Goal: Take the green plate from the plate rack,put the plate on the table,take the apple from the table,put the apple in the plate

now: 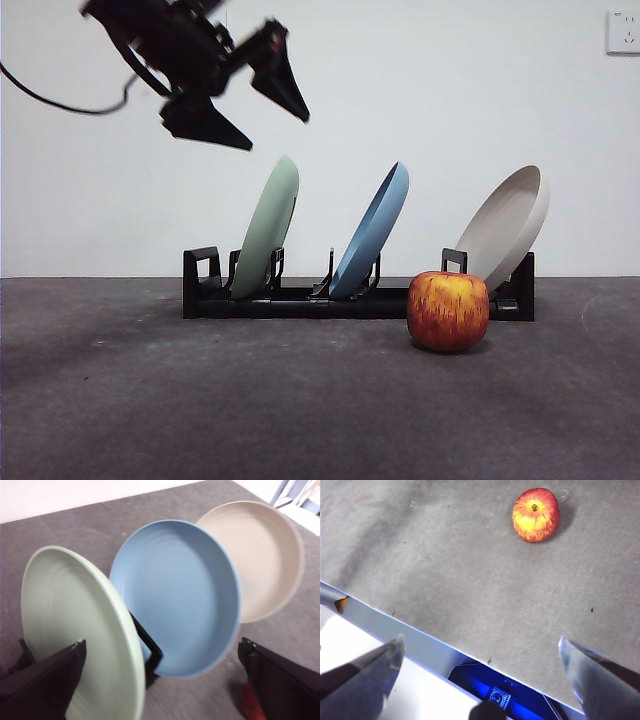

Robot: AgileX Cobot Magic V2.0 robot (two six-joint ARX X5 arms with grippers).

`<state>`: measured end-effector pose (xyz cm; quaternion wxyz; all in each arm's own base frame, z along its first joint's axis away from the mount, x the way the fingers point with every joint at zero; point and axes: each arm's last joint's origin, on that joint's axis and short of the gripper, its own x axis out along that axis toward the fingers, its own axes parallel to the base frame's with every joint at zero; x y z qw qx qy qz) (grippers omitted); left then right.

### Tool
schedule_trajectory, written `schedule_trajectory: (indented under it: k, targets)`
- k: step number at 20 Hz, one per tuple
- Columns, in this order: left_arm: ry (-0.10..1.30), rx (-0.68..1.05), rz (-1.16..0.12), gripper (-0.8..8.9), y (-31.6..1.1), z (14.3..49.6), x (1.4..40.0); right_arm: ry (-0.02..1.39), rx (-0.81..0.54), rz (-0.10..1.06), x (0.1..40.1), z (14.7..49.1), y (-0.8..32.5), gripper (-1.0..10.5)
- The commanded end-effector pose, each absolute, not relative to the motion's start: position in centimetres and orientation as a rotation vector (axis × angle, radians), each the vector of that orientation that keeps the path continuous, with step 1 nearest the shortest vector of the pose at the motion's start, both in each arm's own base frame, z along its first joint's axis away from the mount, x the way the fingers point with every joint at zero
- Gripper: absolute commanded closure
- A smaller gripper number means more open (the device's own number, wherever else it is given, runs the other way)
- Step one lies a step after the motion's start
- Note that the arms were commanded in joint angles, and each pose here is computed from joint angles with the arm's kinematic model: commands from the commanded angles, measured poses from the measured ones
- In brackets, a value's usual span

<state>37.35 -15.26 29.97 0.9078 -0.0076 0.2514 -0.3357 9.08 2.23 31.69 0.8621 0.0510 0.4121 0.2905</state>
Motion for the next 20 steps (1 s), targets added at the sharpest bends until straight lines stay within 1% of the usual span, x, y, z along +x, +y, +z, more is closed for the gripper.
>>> schedule_trajectory:
  k: [1, 8, 9, 11, 13, 16, 18, 20]
  targets:
    - [0.511, -0.016, -0.677, 2.86, -15.8, 29.0, 38.4, 0.856, 0.109, 0.611, 9.1, 31.8, 2.3, 2.9]
    - [0.567, -0.013, -0.663, 2.88, -16.7, 26.6, 39.3, 0.850, 0.107, 0.611, 9.1, 31.8, 2.3, 2.9]
    - [0.572, -0.010, -0.666, 3.14, -16.9, 26.5, 39.3, 0.850, 0.108, 0.611, 9.1, 31.8, 2.3, 2.9]
    - [0.578, -0.007, -0.669, 4.64, -17.1, 26.4, 39.1, 0.850, 0.108, 0.611, 9.1, 31.8, 2.3, 2.9]
    - [0.589, -0.007, -0.668, 5.34, -17.1, 26.3, 39.1, 0.850, 0.107, 0.611, 9.1, 31.8, 2.3, 2.9]
    - [0.615, -0.007, -0.670, 7.13, -17.0, 26.1, 39.0, 0.850, 0.107, 0.611, 9.1, 31.8, 2.3, 2.9]
    - [0.631, -0.009, -0.675, 7.61, -17.0, 25.9, 38.9, 0.850, 0.108, 0.611, 9.1, 31.8, 2.3, 2.9]
    - [0.644, -0.008, -0.674, 7.73, -17.0, 25.8, 38.8, 0.850, 0.108, 0.612, 9.1, 31.8, 2.3, 2.9]
